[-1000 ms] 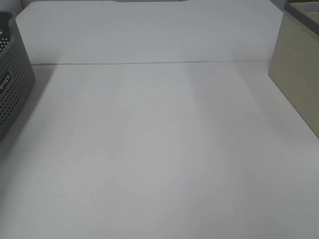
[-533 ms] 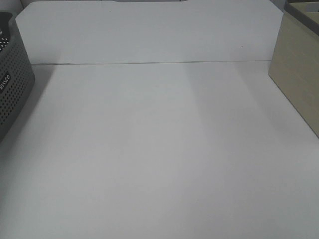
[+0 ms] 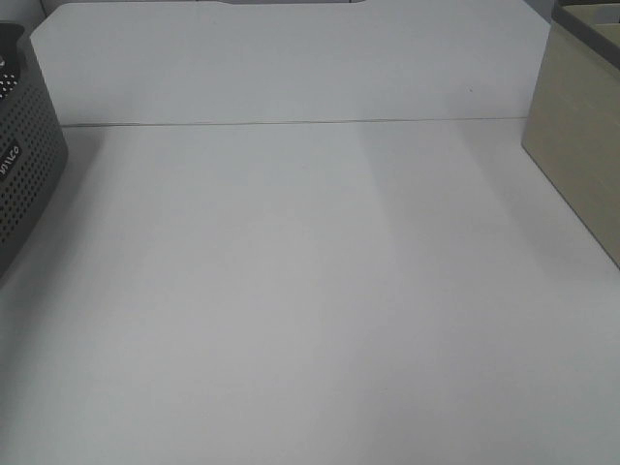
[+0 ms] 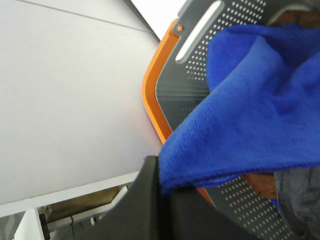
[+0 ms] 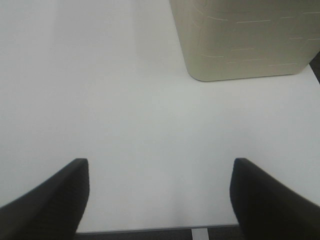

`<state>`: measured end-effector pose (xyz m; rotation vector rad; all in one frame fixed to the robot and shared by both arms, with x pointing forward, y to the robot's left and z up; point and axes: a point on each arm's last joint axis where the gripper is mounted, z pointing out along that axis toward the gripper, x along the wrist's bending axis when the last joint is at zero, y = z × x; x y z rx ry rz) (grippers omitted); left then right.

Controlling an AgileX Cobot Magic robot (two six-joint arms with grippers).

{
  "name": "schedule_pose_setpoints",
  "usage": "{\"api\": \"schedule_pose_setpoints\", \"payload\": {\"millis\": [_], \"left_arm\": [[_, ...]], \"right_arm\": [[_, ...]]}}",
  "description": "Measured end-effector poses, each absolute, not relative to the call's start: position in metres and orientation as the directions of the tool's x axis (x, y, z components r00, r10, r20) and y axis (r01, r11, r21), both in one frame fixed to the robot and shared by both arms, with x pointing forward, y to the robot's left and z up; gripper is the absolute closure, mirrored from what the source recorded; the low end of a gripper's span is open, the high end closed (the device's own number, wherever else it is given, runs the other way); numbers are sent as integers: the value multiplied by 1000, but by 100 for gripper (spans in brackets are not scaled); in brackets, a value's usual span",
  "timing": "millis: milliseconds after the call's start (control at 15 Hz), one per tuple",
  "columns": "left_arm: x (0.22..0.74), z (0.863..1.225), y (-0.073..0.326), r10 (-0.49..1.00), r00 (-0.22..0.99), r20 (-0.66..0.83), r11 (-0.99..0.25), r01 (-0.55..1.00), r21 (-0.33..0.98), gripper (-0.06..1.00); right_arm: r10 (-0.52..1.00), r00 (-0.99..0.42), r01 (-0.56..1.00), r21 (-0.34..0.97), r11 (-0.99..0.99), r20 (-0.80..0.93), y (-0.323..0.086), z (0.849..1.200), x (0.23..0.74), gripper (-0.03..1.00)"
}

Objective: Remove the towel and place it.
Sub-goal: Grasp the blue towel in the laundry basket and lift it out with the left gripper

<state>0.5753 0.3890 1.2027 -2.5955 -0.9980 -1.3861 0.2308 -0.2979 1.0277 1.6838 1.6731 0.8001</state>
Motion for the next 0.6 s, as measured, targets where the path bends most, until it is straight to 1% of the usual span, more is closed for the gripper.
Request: {"api": "schedule_pose_setpoints", "payload": {"millis": [333,467,533,600], "left_arm": [[552,1243,369,589,252,768,-783,413,465,94],[548,1250,358,578,249,777,-799,367,476,94],[545,1260,337,533,252,808,-839,282,466,94],[543,1265,326,516,238,823,-853,231,468,94]], "right_arm": [[1000,11,620,785,1,-10,-298,1028,231,24],[1000,11,620,785,1,-10,-298,1028,231,24],[1000,11,620,785,1,-10,-298,1028,231,24],[1000,11,620,785,1,-10,-298,1028,231,24]]}}
